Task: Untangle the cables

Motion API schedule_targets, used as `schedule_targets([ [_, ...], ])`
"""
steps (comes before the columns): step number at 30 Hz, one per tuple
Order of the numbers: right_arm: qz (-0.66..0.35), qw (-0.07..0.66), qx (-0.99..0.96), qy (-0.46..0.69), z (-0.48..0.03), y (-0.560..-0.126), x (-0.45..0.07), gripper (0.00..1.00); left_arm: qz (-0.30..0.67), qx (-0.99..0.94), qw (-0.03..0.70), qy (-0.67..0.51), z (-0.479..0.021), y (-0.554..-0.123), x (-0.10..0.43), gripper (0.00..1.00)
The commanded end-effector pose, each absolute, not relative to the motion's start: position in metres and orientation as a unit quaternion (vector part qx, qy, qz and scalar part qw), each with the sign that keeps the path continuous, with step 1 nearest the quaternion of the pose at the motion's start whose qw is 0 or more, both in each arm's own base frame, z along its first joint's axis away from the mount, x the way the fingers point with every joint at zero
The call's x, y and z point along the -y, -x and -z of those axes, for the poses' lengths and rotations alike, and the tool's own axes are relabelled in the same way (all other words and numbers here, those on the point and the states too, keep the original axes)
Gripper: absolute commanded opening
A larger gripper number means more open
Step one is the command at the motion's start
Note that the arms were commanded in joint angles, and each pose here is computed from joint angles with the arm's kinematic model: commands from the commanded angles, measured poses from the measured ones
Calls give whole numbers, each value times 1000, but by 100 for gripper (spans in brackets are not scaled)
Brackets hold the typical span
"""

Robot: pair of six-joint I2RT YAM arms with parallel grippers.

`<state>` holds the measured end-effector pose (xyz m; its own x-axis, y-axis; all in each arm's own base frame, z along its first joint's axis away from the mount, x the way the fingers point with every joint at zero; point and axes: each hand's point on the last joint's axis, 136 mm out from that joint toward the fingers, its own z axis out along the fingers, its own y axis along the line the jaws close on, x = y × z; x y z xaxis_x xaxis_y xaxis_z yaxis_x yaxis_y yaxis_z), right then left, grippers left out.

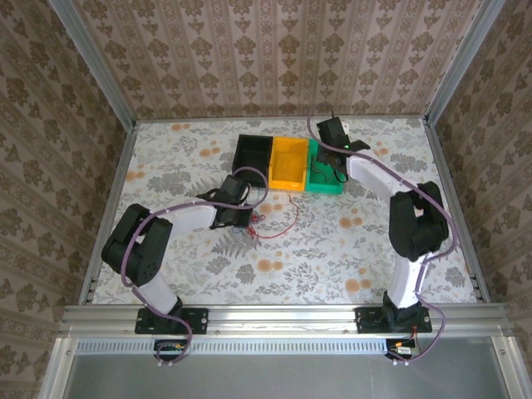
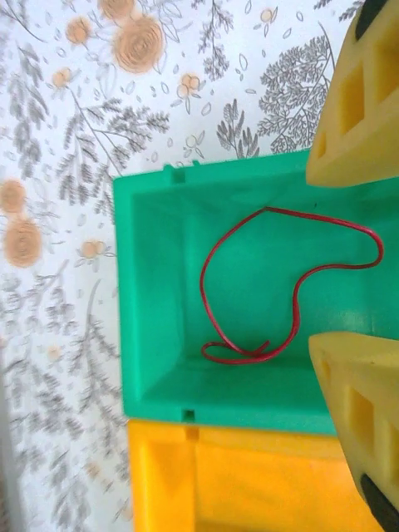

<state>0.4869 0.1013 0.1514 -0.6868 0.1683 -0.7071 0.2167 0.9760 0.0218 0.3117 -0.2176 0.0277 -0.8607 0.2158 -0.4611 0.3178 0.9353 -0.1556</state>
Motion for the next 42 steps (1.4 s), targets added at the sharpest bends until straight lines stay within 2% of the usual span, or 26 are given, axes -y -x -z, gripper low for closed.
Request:
schedule_targets([
  [1,25,403,-908,-108,-163,-475,-99,52,106,-958,219,-152,-30,-309,217,0],
  [4,-8,403,-913,-63,-166,-462,-115,49,109,-957,219,-155,-31,-310,219,0],
  [7,-74,377,-923,16,-153,-436,-157,48,111,-957,216,-157,-29,-309,221,0],
  [10,-134,325,-932,89,-120,-396,-200,49,111,-957,215,-157,-28,-310,221,0],
  [13,-148,263,-946,120,-81,-366,-222,50,110,-958,214,-157,-28,-311,221,0],
  [16,-150,211,-959,113,-49,-356,-228,50,109,-958,214,-156,-28,-311,221,0],
  [22,-149,157,-968,127,-23,-358,-238,46,107,-958,215,-156,-28,-310,220,0],
  [23,-148,150,-969,127,-19,-358,-238,43,106,-958,216,-155,-29,-311,220,0],
  [24,-148,144,-970,130,-16,-357,-239,35,105,-958,216,-155,-28,-310,219,0],
  [26,-154,140,-969,135,-16,-357,-242,12,104,-959,215,-153,-28,-310,218,0],
  [27,-148,146,-969,134,-18,-358,-240,4,100,-960,214,-151,-28,-310,216,0],
  [28,-138,159,-969,128,-23,-361,-235,0,97,-961,213,-147,-27,-310,214,0],
  [32,-69,260,-959,85,-68,-379,-198,0,88,-966,210,-125,-24,-311,203,0],
  [36,38,378,-925,-9,-138,-395,-129,0,96,-969,205,-100,-22,-313,192,0],
  [42,102,447,-879,-129,-196,-395,-46,0,106,-972,201,-61,-21,-314,177,0],
])
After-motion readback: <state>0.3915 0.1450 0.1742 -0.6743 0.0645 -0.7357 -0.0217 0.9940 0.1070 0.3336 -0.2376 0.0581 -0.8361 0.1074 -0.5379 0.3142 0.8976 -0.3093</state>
